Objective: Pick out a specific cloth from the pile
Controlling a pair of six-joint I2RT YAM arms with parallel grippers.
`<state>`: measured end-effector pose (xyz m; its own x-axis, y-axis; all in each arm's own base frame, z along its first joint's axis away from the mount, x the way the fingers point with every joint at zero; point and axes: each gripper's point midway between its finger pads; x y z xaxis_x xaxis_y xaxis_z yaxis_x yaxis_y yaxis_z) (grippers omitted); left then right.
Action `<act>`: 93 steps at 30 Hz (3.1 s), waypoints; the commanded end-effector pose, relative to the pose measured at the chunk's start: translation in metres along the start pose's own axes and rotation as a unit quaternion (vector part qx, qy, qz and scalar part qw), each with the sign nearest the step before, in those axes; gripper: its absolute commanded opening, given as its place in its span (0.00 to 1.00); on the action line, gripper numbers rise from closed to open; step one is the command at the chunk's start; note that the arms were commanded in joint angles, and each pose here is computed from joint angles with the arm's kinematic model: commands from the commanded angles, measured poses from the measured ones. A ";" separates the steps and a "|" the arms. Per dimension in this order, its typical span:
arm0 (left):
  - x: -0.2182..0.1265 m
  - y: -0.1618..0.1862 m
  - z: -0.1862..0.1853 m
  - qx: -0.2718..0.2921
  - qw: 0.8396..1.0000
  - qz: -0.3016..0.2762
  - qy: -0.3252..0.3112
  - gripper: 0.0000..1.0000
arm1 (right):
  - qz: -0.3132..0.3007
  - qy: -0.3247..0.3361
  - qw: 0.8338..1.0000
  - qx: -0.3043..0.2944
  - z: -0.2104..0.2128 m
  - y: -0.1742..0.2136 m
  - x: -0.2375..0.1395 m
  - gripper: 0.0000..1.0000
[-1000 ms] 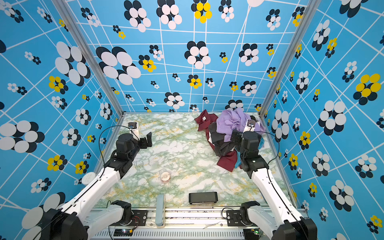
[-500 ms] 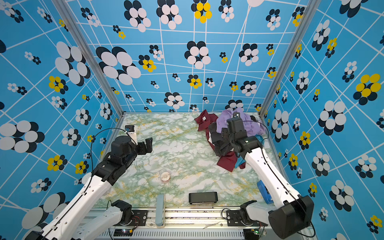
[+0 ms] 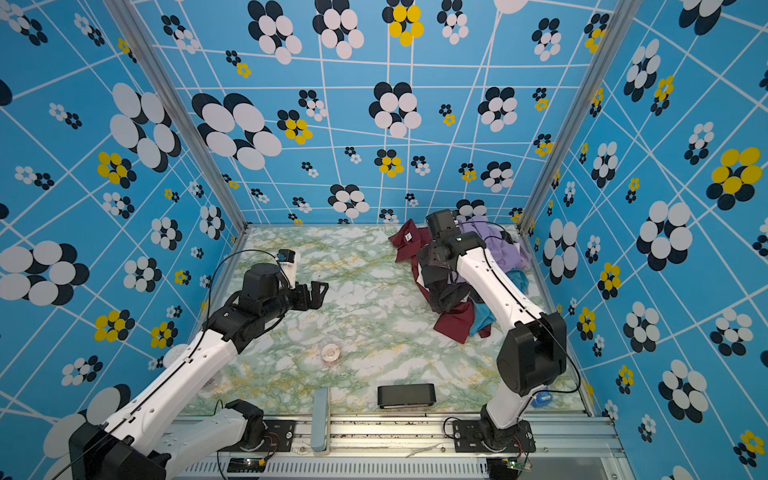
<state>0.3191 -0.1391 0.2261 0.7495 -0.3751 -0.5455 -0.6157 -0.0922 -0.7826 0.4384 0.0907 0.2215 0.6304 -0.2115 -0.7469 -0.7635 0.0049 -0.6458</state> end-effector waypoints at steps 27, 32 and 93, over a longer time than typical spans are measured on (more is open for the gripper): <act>-0.006 -0.004 -0.007 0.008 1.000 -0.019 0.018 0.99 | 0.039 0.127 0.991 0.028 -0.061 0.003 0.043 0.00; -0.009 -0.006 -0.008 0.004 0.999 -0.024 0.021 0.99 | 0.020 0.143 0.989 0.043 -0.083 -0.004 0.029 0.00; -0.011 0.004 0.007 -0.003 0.999 -0.032 -0.015 0.98 | 0.072 -0.032 0.994 0.069 0.043 0.093 0.013 0.74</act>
<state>0.3115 -0.1242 0.2342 0.8074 -0.3267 -0.4913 -0.5566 -0.1456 -0.8179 0.3756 0.1197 0.1537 0.5139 -0.1732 -0.8402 -0.8387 0.1043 -0.5345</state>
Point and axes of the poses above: each gripper's point midway between its finger pads, its own x axis out along the fingers, its own z axis along the line the jaws close on, y = z × x, and after that the axes turned 1 degree about -x, right-handed
